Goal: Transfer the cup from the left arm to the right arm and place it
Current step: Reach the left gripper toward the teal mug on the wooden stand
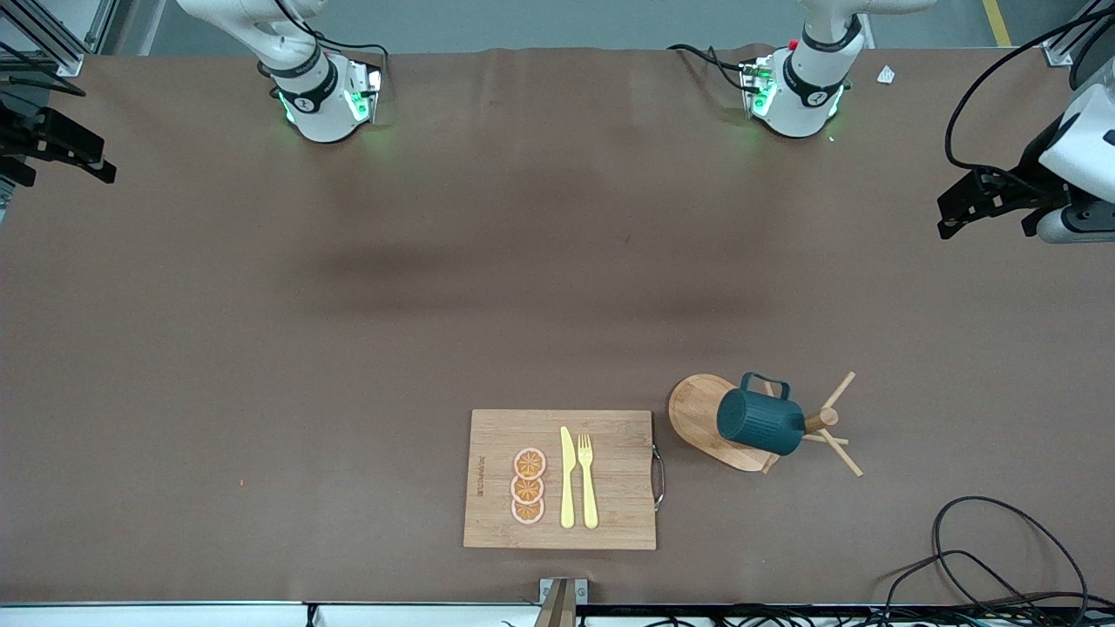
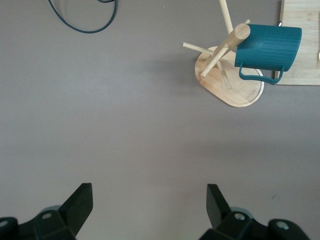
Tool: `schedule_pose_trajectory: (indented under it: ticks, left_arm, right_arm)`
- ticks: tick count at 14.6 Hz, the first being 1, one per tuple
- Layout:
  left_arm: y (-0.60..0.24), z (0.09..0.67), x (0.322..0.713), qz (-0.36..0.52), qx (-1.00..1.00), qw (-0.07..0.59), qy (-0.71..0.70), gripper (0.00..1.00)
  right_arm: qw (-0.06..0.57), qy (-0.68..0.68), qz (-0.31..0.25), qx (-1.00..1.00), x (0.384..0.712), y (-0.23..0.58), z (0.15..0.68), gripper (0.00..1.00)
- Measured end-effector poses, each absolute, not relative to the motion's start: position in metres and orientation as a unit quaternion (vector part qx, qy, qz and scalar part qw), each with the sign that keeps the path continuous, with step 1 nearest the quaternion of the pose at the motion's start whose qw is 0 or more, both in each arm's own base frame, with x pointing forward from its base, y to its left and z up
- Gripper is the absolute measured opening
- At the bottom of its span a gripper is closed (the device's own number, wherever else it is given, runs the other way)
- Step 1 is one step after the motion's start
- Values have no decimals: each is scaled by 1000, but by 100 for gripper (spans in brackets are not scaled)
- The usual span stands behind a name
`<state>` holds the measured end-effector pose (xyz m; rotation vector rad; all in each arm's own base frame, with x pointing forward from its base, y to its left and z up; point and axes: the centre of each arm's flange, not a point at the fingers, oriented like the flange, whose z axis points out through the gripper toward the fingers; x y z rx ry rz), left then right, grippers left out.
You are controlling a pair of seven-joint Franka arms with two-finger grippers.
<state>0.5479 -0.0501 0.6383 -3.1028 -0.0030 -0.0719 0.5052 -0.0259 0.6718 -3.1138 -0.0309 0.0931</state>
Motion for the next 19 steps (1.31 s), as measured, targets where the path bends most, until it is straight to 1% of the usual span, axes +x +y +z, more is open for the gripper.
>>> schedule_pose_trajectory:
  ticks: [6,9,11,13,16,19]
  left_arm:
    - [-46,635,549,-18,-1000,19,-3,100]
    - [-48,626,553,-7,-1000,16,19,100]
    - [-53,613,558,11,-1000,-6,1,100]
    - [-59,599,564,30,-995,-32,-88,100]
    - [-83,586,571,51,-965,-41,-253,100]
    - [-126,575,599,72,-907,-73,-408,100]
  right_arm:
    - [14,-11,30,-999,505,-26,672,100]
    - [14,-13,30,-999,505,-26,672,100]
    - [14,-14,30,-999,505,-26,672,100]
    - [14,-14,31,-999,505,-26,672,100]
    - [14,-15,31,-999,505,-26,672,100]
    - [14,-16,31,-999,505,-26,672,100]
